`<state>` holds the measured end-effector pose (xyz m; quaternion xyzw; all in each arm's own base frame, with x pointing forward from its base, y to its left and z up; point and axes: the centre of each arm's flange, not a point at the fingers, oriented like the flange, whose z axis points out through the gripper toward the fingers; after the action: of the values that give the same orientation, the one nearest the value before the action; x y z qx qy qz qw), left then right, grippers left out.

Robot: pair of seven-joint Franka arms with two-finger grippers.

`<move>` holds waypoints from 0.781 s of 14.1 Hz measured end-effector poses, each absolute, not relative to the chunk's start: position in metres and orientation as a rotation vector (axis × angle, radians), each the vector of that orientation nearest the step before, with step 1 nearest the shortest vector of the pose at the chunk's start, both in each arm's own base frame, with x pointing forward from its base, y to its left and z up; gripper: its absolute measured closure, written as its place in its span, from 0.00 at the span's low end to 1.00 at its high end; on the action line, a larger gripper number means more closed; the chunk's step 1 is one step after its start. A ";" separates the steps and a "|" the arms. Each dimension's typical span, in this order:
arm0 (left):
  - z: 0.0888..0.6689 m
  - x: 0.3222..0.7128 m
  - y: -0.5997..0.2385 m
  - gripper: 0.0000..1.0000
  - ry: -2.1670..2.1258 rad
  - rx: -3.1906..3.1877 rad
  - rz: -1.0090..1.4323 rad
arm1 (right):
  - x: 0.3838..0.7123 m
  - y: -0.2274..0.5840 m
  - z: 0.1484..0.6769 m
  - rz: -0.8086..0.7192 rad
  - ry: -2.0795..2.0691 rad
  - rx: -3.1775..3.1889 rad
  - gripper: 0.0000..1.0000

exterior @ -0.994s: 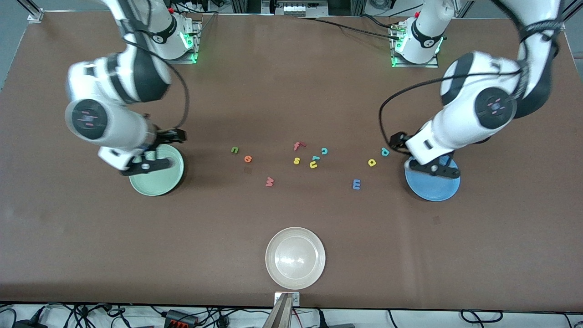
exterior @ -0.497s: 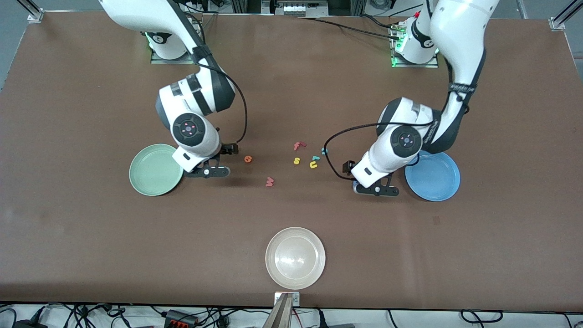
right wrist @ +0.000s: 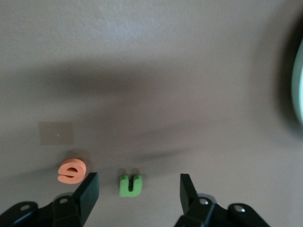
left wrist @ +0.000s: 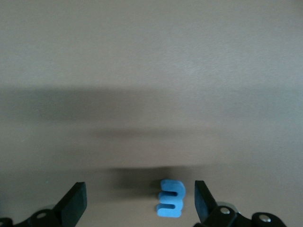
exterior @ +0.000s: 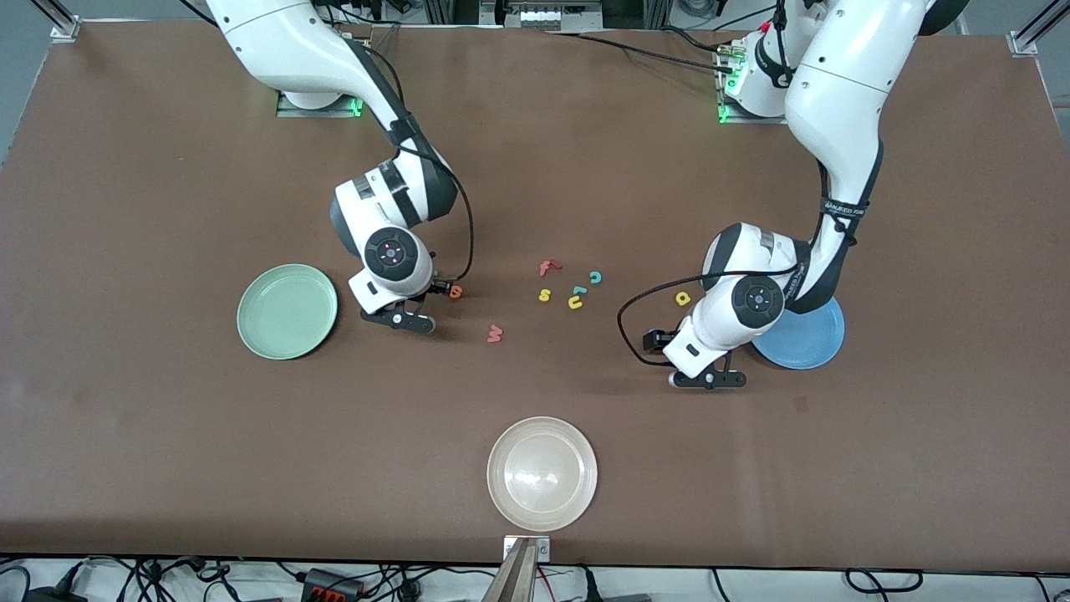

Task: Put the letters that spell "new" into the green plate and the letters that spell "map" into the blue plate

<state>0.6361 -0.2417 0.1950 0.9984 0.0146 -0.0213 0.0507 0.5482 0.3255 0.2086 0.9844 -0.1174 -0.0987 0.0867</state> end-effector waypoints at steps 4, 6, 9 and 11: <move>0.189 0.629 -0.261 0.00 0.000 3.034 -0.056 | 0.538 0.326 0.199 -0.313 -0.429 2.899 0.30; 0.182 0.625 -0.266 0.04 -0.012 3.036 -0.072 | 0.534 0.325 0.194 -0.351 -0.473 2.909 0.34; 0.172 0.620 -0.271 0.21 -0.024 3.040 -0.095 | 0.531 0.329 0.193 -0.364 -0.497 2.917 0.33; 0.171 0.621 -0.270 0.41 -0.020 3.042 -0.096 | 0.529 0.328 0.191 -0.366 -0.514 2.911 0.36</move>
<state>0.6207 -0.2695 0.1710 0.9983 -0.0067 -0.0314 0.0490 0.5289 0.3285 0.1908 0.9741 -0.1719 -0.1224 0.0817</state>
